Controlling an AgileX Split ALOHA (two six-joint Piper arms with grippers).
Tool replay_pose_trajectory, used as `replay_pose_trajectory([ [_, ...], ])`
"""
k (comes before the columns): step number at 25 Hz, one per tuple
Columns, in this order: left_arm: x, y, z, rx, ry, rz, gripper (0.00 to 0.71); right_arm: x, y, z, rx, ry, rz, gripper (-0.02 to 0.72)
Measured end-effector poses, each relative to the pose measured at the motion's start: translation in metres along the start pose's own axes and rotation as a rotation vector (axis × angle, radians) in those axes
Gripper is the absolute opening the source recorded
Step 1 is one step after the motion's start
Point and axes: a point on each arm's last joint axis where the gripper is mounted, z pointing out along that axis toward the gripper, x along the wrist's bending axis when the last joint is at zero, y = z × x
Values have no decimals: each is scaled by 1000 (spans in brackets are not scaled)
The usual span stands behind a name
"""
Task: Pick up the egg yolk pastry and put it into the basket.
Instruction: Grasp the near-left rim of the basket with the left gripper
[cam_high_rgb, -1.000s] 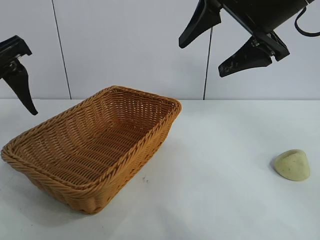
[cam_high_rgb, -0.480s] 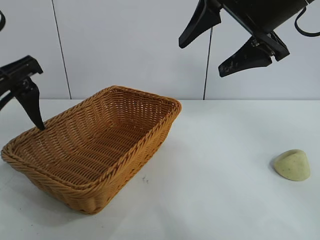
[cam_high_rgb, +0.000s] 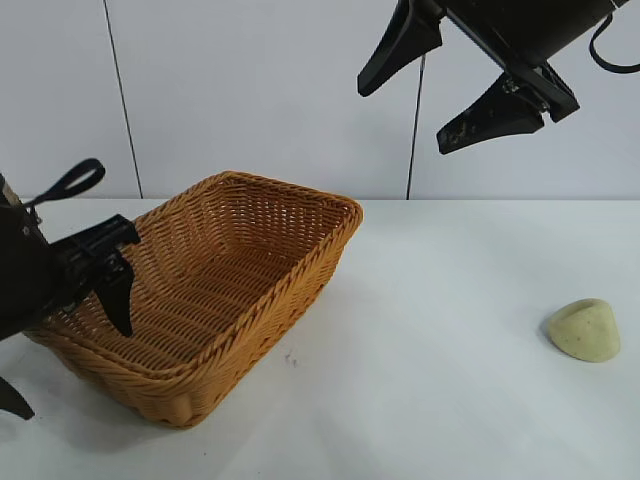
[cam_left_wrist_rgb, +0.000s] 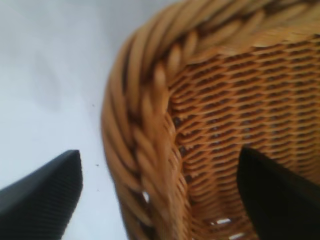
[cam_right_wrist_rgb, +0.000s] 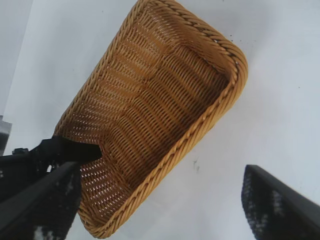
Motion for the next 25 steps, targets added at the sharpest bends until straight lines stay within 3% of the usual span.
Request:
replay_pose_trajectory([
  [7, 0, 0, 3, 2, -9, -16, 577, 0, 0, 0, 3, 1, 0, 626],
  [9, 0, 0, 3, 2, -9, -16, 514, 0, 0, 0, 4, 1, 0, 626],
  [15, 0, 0, 3, 3, -9, -18, 217, 0, 0, 0, 4, 1, 0, 626],
  [19, -3, 0, 3, 3, -31, -52, 97, 0, -1, 0, 7, 2, 0, 626],
  [25, -5, 0, 2, 10, -24, -53, 88, 0, -1, 0, 9, 3, 0, 626],
])
